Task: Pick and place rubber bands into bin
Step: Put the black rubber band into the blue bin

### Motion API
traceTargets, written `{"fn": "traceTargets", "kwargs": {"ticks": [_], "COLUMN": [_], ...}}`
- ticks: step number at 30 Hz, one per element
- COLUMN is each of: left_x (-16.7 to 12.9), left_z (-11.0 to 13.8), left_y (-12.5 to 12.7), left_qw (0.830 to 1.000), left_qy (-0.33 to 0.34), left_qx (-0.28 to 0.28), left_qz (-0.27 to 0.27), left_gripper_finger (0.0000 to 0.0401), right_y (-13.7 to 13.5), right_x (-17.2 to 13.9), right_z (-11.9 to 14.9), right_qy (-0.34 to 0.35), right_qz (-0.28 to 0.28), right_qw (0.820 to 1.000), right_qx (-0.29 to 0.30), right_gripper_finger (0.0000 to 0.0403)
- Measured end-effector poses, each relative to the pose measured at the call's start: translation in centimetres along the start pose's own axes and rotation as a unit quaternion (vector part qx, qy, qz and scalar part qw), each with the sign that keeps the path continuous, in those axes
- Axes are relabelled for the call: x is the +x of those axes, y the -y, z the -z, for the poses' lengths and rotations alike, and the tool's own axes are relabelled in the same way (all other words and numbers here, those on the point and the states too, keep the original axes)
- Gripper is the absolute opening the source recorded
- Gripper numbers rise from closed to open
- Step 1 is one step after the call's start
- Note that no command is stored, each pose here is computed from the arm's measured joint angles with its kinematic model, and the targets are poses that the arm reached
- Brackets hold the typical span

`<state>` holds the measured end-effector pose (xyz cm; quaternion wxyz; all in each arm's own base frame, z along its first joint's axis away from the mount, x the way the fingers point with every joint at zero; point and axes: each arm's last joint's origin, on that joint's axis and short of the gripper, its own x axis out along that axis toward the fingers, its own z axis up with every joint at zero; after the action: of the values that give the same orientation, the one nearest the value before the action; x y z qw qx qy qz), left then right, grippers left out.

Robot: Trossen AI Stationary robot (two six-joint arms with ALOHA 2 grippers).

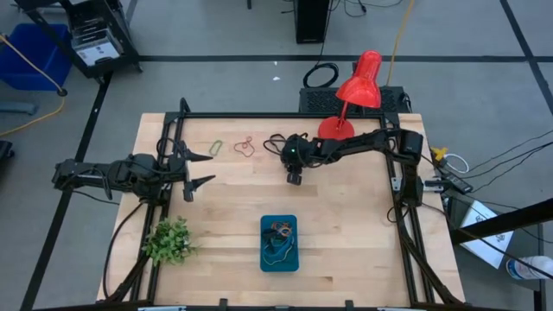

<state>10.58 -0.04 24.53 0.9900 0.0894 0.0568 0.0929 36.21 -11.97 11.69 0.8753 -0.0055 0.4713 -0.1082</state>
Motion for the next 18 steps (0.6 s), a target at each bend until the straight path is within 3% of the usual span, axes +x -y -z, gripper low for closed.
{"fn": "traceTargets", "kwargs": {"ticks": [11,18], "left_x": [0.0,0.0], "left_z": [0.0,0.0], "left_y": [0.0,0.0], "left_qw": [1.000,1.000], "left_qy": [0.000,0.000], "left_qx": [-0.001,-0.001], "left_qz": [0.000,0.000], "left_gripper_finger": [0.0276,0.0277], "right_y": [0.1,-0.7], "right_x": [-0.1,-1.0], "right_z": [0.1,-0.3], "right_qy": [-0.002,0.002], "right_qz": [-0.001,0.008], "right_qw": [1.000,1.000], "right_qx": [-0.003,-0.016], "right_gripper_finger": [0.0014,0.0003]}}
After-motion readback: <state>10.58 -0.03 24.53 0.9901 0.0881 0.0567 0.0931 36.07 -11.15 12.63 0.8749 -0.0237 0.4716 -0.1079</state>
